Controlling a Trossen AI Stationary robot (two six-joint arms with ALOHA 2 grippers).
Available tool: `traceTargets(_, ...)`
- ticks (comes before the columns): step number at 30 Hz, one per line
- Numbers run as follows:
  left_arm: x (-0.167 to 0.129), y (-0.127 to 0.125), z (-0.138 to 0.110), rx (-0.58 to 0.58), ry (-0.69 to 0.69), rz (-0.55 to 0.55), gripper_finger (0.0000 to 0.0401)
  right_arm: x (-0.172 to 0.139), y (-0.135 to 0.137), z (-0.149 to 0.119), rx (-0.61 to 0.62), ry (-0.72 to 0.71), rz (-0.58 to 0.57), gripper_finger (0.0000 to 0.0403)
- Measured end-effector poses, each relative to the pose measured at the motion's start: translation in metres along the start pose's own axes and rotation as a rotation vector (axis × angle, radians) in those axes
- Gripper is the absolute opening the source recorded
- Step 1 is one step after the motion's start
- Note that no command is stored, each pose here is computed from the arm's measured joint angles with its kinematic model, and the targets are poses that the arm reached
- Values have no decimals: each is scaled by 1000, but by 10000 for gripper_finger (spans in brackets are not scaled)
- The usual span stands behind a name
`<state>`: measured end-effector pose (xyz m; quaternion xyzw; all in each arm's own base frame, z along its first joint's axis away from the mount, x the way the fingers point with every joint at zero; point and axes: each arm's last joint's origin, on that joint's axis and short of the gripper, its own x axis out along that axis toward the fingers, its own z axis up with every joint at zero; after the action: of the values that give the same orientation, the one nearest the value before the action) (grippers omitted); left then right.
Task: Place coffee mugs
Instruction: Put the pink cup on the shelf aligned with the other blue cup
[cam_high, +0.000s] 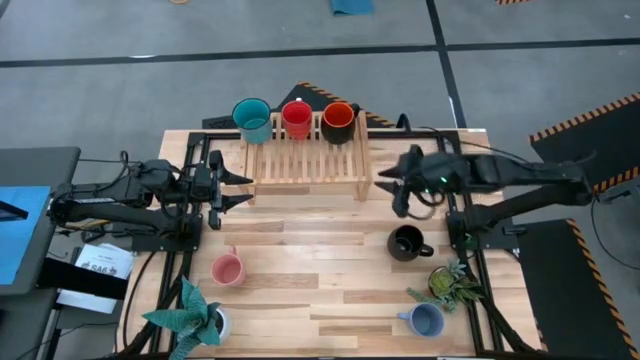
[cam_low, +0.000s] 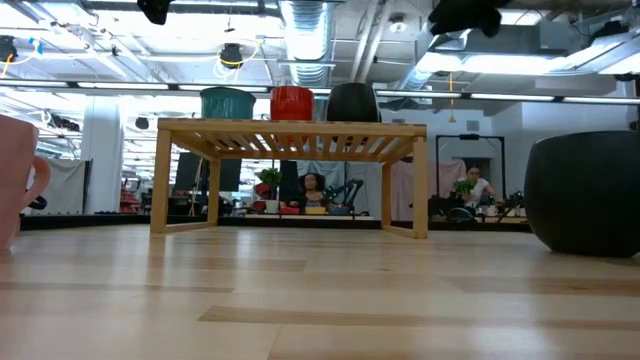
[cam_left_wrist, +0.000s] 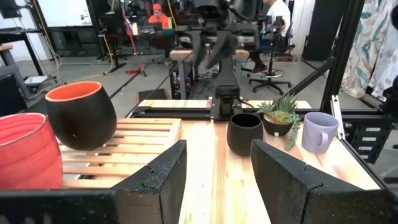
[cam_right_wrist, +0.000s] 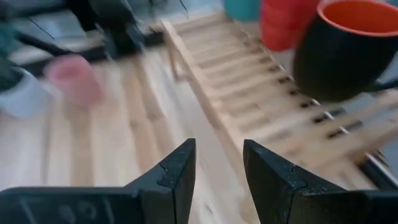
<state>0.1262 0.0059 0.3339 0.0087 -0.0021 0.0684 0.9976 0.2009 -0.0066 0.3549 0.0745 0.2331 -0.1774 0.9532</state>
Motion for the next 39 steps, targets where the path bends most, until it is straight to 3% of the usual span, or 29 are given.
traceTargets(5, 0, 0, 0, 16, -1, 0, 165, -8, 8, -22, 32, -147, 109, 162)
traceTargets(13, 3, -1, -8, 25, 82, -19, 165, -9, 11, -24, 27, -162, 131, 162)
traceTargets(19, 16, -12, -21, -57, 210, -274, 165, -7, 12, -24, 5, -159, 129, 162)
traceTargets(23, 25, -23, -26, -25, 396, -370, 165, -7, 12, -23, 10, -164, 131, 162)
traceTargets(32, 31, -50, -47, 58, 980, -384, 165, -7, 13, -20, 24, -192, 139, 162)
traceTargets(36, 33, -67, -55, 119, 1115, -425, 165, -7, 12, -21, 22, -188, 138, 162)
traceTargets(39, 37, -79, -61, 220, 1137, -439, 165, -7, 12, -21, 24, -187, 138, 162)
